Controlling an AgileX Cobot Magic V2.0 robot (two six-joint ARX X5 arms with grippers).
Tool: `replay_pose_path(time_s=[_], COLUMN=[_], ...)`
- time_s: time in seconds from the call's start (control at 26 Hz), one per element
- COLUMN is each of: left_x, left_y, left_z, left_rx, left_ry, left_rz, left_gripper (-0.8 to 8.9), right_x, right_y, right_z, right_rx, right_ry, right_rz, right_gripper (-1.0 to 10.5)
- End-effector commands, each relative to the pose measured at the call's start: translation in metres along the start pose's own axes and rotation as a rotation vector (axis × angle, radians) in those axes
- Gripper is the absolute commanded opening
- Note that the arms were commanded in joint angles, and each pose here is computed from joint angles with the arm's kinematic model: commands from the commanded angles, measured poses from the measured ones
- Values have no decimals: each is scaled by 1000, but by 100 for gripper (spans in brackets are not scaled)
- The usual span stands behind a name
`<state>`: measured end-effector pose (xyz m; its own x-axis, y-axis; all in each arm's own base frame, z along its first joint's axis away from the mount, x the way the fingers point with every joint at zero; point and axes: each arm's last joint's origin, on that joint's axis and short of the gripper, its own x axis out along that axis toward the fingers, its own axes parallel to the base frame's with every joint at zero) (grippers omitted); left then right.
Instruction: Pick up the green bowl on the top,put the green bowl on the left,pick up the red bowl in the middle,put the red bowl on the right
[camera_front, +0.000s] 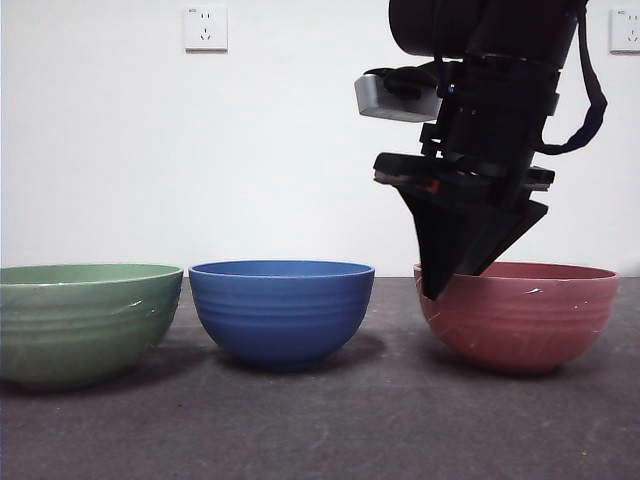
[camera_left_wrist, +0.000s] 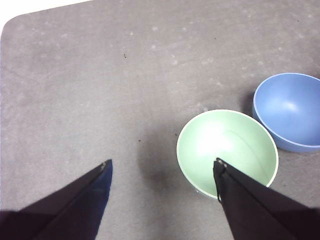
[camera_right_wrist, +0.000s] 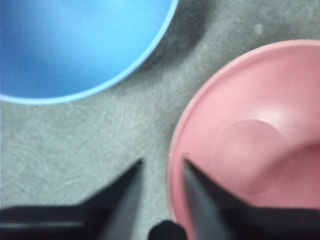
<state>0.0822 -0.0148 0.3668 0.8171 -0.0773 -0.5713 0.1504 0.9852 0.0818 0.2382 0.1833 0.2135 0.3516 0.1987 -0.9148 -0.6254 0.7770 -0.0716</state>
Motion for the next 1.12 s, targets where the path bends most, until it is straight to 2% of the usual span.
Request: replay_pose_path(time_s=[0.04, 0.23, 0.27, 0.35, 0.46, 0.62, 0.73, 0.85, 1.12], left_x=[1, -1, -1, -2, 12, 48, 61, 65, 68], left_y=[0, -2, -2, -3, -5, -9, -11, -13, -13], left_z=[2, 18, 21, 24, 20, -9, -29, -40, -43], left_rx=[-10, -19, -20, -11, -8, -10, -11, -8, -9], left_ry=[-26, -194, -224, -259, -270, -232, -254, -284, -232], left_rz=[-14, -100, -105, -125, -145, -148, -154, -175, -169], left_gripper=[345, 339, 273, -30, -8, -8, -8, -8, -3], right_x=[-22, -118, -136, -164, -183, -165, -154, -153, -153], right_y=[-2, -19, -24, -35, -46, -45, -39, -35, -35], right_z=[-1, -6, -13, -29, -65, -116, -139, -150, -152], right_rx=[25, 76, 82, 117, 183, 256, 277, 279, 252], right_ry=[-84, -535, -603, -697, -797, -897, -965, -995, -977], right_rz=[-2, -51, -76, -126, -207, -321, -331, -335, -347], right_gripper=[285, 257, 171, -19, -17, -17, -17, -16, 4])
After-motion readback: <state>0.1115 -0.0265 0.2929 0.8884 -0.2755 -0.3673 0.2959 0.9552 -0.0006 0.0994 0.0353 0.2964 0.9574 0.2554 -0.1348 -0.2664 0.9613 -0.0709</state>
